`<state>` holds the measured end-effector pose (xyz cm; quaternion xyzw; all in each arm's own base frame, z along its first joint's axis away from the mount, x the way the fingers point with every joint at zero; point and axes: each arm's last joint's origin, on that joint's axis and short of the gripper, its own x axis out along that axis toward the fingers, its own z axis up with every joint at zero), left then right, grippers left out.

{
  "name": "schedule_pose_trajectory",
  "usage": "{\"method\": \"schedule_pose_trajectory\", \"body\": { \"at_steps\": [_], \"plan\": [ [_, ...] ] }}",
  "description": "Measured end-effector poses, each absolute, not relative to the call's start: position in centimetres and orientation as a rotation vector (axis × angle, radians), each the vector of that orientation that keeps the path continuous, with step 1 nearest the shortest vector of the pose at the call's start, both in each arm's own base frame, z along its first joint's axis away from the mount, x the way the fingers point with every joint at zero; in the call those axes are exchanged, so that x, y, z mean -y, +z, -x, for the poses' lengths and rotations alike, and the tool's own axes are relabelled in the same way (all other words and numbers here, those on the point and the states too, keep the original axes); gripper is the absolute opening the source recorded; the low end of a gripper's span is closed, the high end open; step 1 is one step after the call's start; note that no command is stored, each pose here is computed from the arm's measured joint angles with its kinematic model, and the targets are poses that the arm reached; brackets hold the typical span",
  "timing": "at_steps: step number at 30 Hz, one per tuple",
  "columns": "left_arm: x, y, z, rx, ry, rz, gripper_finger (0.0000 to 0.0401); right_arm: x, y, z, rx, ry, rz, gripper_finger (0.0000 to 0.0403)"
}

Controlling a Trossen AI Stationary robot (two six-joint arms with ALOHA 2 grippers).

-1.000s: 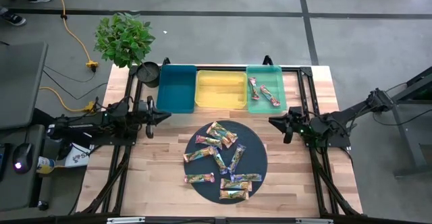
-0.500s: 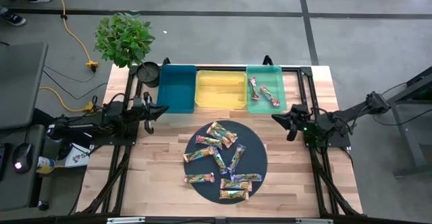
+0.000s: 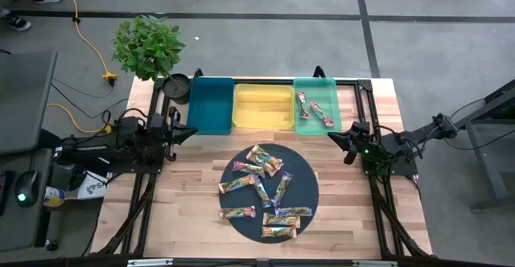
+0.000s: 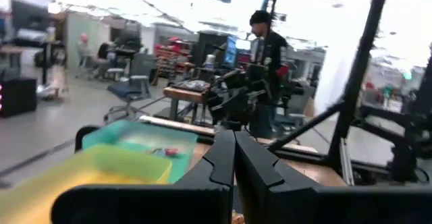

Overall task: Pick and place Granola Bars by type
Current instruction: Put the red granola bar into the green bin

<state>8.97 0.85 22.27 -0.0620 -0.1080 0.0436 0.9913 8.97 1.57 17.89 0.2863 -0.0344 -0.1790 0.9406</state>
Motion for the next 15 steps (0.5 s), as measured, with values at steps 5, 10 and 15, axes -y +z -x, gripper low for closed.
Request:
{"method": "schedule_pose_trajectory", "body": {
  "at_steps": [5, 10, 15],
  "plan": [
    [-1.0, 23.9, -9.1, 0.132, 0.159, 0.092, 0.0007, -1.6, 17.9, -9.0, 0.071, -0.365, -0.589, 0.0004],
    [-1.5, 26.1, -9.9, 0.025, 0.287, 0.132, 0.0007, -1.6, 17.9, -9.0, 0.072, -0.365, -0.592, 0.0001],
    [-1.8, 28.6, -11.5, -0.077, 0.361, 0.16, 0.0007, -1.6, 17.9, -9.0, 0.072, -0.364, -0.589, 0.0004]
  ]
}}
